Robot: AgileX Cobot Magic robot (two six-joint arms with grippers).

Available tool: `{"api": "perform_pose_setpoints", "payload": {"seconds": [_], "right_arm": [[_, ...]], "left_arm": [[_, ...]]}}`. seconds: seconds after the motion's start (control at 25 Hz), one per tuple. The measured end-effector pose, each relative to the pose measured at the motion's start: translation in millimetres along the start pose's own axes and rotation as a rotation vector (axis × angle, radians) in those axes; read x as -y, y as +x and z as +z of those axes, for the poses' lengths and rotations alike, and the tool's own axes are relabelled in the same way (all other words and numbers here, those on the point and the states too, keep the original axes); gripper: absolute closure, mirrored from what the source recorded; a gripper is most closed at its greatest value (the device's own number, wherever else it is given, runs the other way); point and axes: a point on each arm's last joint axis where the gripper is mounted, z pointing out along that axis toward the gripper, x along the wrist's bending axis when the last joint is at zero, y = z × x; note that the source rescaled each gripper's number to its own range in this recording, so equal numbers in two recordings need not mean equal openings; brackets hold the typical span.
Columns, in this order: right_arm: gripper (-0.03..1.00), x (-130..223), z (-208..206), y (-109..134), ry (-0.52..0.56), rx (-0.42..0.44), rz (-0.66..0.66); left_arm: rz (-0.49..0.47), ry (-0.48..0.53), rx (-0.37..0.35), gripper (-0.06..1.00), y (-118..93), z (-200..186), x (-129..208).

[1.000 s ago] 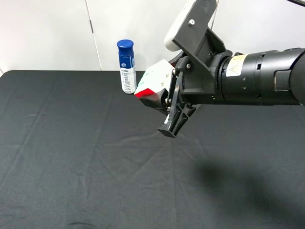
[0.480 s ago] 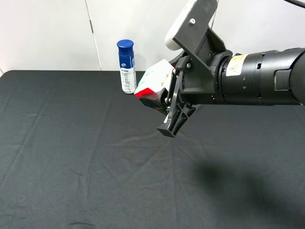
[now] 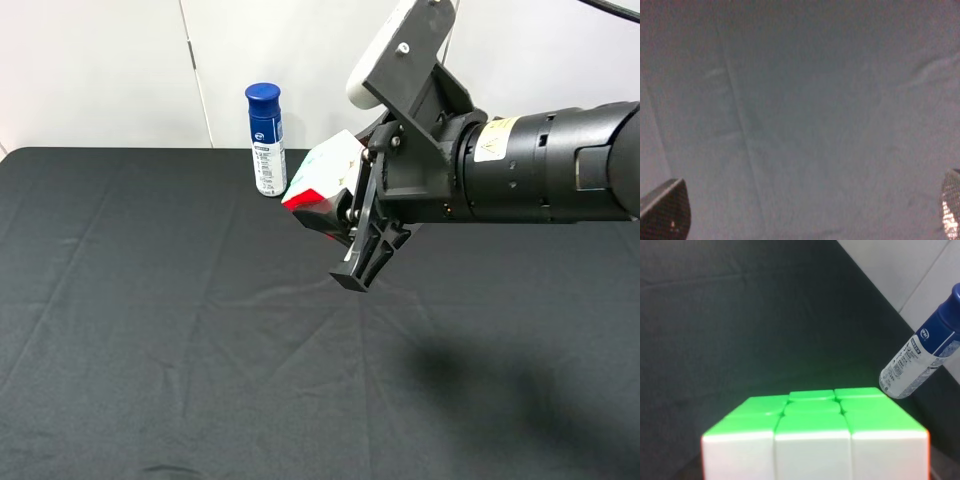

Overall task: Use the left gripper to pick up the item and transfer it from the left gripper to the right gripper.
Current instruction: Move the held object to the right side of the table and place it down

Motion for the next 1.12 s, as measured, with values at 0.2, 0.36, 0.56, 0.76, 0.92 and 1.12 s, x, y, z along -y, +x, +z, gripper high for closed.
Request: {"api": "perform_pose_setpoints", "payload": {"seconds": [0.2, 0.36, 0.56, 0.76, 0.92, 1.12], "right_arm": [[0.92, 0, 0, 0, 0.0, 0.0, 0.0], [0.92, 0, 0, 0, 0.0, 0.0, 0.001], [0.92, 0, 0, 0, 0.005, -0.005, 0.027], [0.92, 1, 0, 1, 0.013, -0.01, 0.114], [0.92, 4, 0, -2, 0.036, -0.008, 0.205], [0.92, 21, -2, -25, 0.134, 0.037, 0.346]], "left_arm": [[0.002, 0.008, 0.052, -0.04, -7, 11, 6], [0.016, 0.012, 0.067, -0.04, -8, 12, 7], [0.02, 0.012, 0.068, -0.03, -8, 12, 7], [0.011, 0.013, 0.055, -0.03, -8, 12, 7], [-0.037, 0.017, -0.023, -0.03, -7, 11, 7], [-0.113, 0.022, -0.145, -0.03, -6, 9, 8]]}}
